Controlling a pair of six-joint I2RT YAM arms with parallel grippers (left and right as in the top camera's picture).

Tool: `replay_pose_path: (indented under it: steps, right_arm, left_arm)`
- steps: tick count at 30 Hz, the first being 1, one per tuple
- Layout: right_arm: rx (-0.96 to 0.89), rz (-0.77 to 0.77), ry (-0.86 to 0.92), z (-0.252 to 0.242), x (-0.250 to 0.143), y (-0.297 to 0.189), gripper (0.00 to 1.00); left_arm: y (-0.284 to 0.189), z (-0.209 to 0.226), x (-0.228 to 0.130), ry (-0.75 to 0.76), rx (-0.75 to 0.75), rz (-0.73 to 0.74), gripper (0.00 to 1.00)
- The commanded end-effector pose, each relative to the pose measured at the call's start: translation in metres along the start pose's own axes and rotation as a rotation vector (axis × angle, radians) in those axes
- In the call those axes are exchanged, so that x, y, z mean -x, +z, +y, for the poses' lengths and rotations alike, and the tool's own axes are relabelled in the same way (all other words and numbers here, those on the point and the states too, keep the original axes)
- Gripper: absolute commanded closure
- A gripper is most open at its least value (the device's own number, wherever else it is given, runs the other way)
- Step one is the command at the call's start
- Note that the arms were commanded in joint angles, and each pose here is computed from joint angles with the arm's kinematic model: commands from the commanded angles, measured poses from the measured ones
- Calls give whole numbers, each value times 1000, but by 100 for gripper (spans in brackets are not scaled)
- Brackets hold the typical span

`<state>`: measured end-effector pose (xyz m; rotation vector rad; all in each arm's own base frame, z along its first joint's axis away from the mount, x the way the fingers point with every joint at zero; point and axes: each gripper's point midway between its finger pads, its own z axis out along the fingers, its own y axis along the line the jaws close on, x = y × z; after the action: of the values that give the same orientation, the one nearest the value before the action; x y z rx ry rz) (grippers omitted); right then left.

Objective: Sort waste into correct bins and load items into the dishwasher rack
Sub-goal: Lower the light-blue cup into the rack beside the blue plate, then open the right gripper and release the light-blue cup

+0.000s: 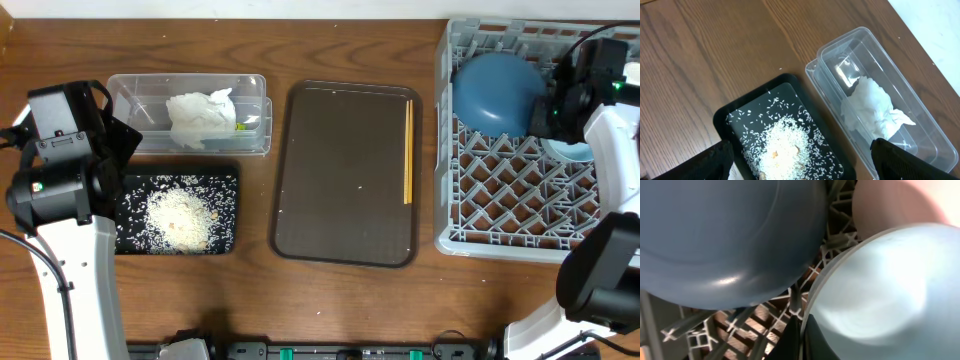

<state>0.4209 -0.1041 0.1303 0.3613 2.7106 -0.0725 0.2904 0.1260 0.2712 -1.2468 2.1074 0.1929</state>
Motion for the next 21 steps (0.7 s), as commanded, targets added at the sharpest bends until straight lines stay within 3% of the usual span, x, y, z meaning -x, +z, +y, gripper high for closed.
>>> replay_pose_path:
  steps: [1,13,21]
  right_arm:
    - [77,-98,69,3,18,-35,99]
    - [843,-267,154,-18,28,-78,99]
    - [1021,-241,278,-40,10,-43,99]
  left_arm:
    - [2,5,2,-14,24,-8,10]
    - [2,5,2,-14,25,-8,10]
    - [2,5,2,-14,24,-8,9]
